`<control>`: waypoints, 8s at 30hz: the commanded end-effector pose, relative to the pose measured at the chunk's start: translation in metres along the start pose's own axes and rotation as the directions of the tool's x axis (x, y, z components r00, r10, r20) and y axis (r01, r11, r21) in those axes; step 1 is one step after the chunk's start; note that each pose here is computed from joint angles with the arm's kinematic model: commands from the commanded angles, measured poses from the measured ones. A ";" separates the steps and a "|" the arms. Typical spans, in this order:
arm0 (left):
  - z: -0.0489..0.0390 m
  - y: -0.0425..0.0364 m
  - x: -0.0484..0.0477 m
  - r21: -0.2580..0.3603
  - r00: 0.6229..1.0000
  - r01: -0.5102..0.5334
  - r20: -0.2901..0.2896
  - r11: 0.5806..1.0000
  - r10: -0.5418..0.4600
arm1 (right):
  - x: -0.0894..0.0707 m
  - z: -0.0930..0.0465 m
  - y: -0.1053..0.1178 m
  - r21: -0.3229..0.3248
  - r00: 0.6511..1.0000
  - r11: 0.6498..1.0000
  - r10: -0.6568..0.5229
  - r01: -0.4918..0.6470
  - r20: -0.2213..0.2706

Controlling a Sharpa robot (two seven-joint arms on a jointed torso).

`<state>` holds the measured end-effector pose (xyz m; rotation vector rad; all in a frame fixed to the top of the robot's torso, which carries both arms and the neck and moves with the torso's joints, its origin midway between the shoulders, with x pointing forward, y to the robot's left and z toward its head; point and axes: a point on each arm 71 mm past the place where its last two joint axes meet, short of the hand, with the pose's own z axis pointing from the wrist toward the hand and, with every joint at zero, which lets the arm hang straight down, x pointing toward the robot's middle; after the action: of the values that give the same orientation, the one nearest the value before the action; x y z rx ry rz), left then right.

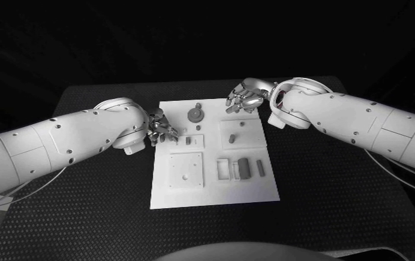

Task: Assemble the parts on the task board

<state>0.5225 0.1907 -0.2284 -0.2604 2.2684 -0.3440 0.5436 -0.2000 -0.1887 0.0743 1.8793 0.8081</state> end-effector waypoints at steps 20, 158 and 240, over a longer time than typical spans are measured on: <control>0.0020 -0.0007 0.0029 -0.015 0.997 -0.066 0.026 0.998 0.066 | 0.001 0.000 0.000 -0.007 1.000 1.000 -0.001 0.001 -0.010; -0.0045 -0.0094 0.0206 0.048 0.970 -0.189 0.166 0.981 0.178 | 0.000 -0.002 -0.002 -0.007 1.000 1.000 0.001 -0.001 -0.016; -0.0022 -0.0014 0.0278 0.068 0.975 -0.115 0.197 0.991 0.100 | 0.000 -0.003 -0.004 -0.004 1.000 1.000 0.002 -0.002 -0.014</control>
<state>0.5025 0.1830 -0.2471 -0.1062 2.0767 -0.3112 0.5430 -0.2050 -0.1899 0.0778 1.8845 0.8044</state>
